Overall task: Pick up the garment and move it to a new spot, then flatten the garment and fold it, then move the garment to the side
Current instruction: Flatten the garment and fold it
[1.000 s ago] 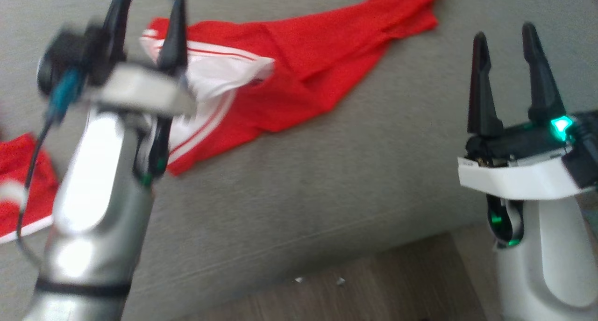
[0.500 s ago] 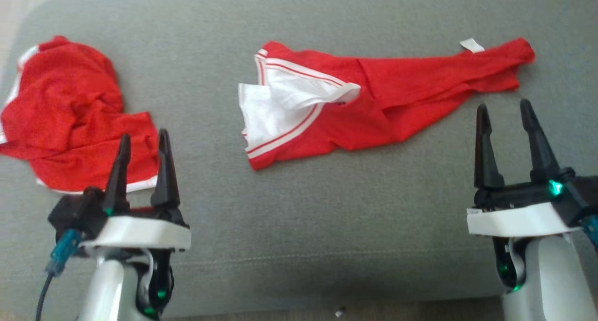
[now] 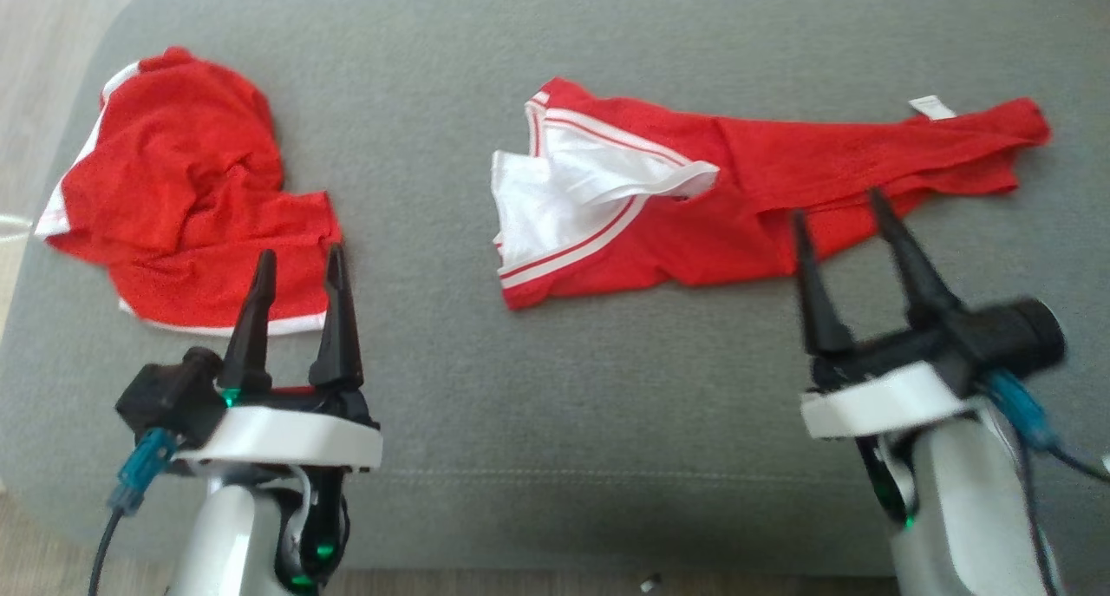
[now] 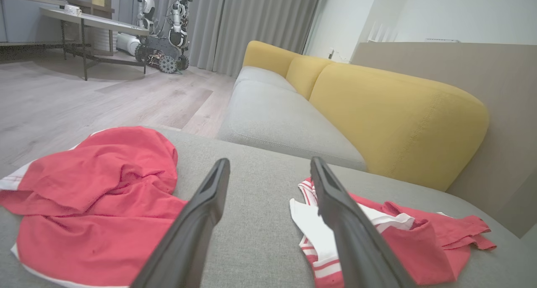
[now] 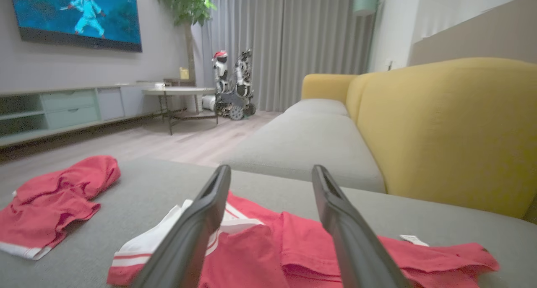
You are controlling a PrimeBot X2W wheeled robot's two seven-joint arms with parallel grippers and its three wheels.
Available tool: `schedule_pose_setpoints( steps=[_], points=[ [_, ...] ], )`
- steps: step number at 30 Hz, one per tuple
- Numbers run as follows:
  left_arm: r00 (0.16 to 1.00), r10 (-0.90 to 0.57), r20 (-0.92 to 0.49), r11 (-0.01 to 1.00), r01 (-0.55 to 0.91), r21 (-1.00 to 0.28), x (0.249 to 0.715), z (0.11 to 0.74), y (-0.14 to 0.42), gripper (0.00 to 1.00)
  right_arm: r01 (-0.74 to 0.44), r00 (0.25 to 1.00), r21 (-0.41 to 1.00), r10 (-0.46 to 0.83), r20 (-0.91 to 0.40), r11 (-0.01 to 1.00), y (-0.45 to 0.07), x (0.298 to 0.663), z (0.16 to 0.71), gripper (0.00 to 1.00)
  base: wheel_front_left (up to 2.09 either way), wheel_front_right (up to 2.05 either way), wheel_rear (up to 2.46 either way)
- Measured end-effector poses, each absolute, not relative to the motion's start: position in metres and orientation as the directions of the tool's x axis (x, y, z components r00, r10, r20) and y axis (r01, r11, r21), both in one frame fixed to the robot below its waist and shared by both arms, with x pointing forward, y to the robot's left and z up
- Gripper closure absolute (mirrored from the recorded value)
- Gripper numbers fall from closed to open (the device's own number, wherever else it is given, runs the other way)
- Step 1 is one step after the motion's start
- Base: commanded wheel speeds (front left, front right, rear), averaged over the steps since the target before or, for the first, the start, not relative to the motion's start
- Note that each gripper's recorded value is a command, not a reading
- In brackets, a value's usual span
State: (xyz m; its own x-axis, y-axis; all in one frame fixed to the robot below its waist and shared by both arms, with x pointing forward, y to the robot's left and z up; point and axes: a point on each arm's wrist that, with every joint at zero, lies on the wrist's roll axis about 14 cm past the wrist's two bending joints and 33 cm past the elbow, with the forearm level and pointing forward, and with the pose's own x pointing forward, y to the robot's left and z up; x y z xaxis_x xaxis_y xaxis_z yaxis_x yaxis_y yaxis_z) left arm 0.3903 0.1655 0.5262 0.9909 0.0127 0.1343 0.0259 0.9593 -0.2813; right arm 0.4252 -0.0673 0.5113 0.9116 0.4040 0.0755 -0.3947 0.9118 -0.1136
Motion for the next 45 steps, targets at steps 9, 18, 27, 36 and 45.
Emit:
schedule_pose_setpoints(
  steps=[9, 18, 27, 36, 45],
  points=[
    [0.995, 0.059, 0.081, 0.95, -0.031, -0.31, 0.39, 0.512, 0.174, 0.0, -0.589, 0.805, -0.279, 0.579, -0.129, 0.758, -0.029, 0.471, 0.468, 0.0, 0.0, 0.0, 0.0],
    [0.987, 0.16, 0.014, 0.942, -0.149, -0.301, 0.378, 0.494, 0.203, 0.0, -0.726, 0.688, -0.299, 0.654, -0.315, 0.62, -0.002, 0.493, 0.412, 0.0, 0.0, 0.0, 0.0],
    [0.978, 0.206, -0.024, 0.933, -0.204, -0.295, 0.373, 0.485, 0.214, 0.0, -0.751, 0.657, -0.27, 0.641, -0.397, 0.602, 0.002, 0.508, 0.384, 1.0, 0.0, 0.0, 0.0],
    [0.98, 0.198, -0.013, 0.936, -0.193, -0.295, 0.378, 0.488, 0.211, 0.0, -0.705, 0.707, -0.246, 0.632, -0.316, 0.666, -0.002, 0.533, 0.41, 1.0, 0.0, 0.0, 0.0],
    [0.982, 0.186, -0.025, 0.931, -0.185, -0.314, 0.38, 0.485, 0.206, 0.0, -0.604, 0.79, -0.399, 0.584, -0.186, 0.69, -0.019, 0.607, 0.488, 1.0, 0.0, 0.0, 0.0]
  ],
)
